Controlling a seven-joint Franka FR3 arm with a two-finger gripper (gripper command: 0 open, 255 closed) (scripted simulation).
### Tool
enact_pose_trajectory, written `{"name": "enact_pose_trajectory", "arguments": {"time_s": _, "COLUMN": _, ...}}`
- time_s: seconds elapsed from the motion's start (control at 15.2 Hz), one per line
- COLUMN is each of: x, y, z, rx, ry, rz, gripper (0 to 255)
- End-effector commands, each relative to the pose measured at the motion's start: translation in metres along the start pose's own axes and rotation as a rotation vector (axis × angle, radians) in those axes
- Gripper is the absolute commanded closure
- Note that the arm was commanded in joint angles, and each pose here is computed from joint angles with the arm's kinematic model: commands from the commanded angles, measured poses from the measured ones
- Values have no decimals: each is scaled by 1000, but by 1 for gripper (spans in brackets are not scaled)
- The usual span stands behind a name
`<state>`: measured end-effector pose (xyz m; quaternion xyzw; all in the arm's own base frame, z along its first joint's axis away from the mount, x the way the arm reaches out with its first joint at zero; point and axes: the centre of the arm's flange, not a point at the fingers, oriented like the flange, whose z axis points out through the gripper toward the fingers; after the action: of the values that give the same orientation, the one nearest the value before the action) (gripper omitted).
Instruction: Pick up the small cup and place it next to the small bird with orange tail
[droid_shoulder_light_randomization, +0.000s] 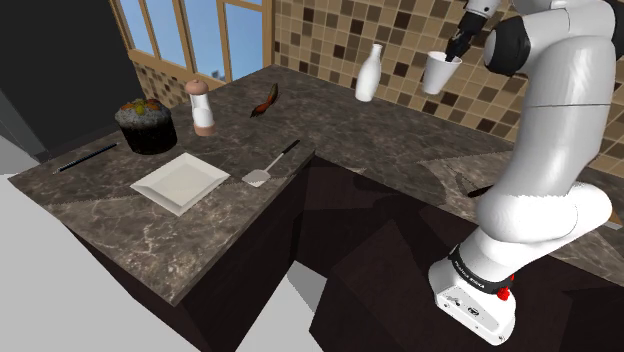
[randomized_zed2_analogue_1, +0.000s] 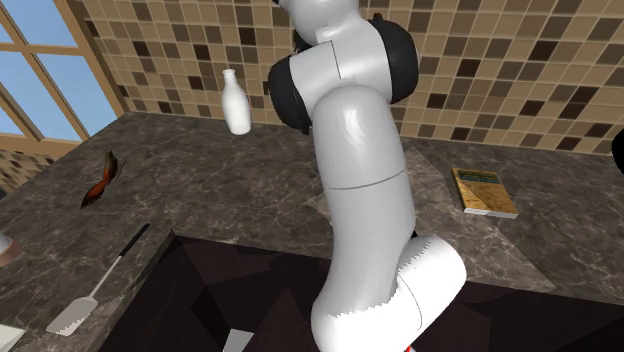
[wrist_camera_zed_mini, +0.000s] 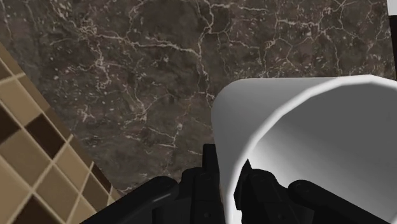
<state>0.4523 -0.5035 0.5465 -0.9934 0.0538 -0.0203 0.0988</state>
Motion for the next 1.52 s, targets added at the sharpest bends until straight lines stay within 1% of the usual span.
{"name": "enact_pose_trajectory", "arguments": {"time_s": 0.0, "x": 9, "y": -24, "z": 2, "rx": 0, "ry": 0, "rz": 0, "gripper": 255}}
{"name": "enact_pose_trajectory", "arguments": {"time_s": 1.45, "x": 117, "y": -287, "z": 58, "rx": 0, "ry": 0, "rz": 0, "gripper": 255}}
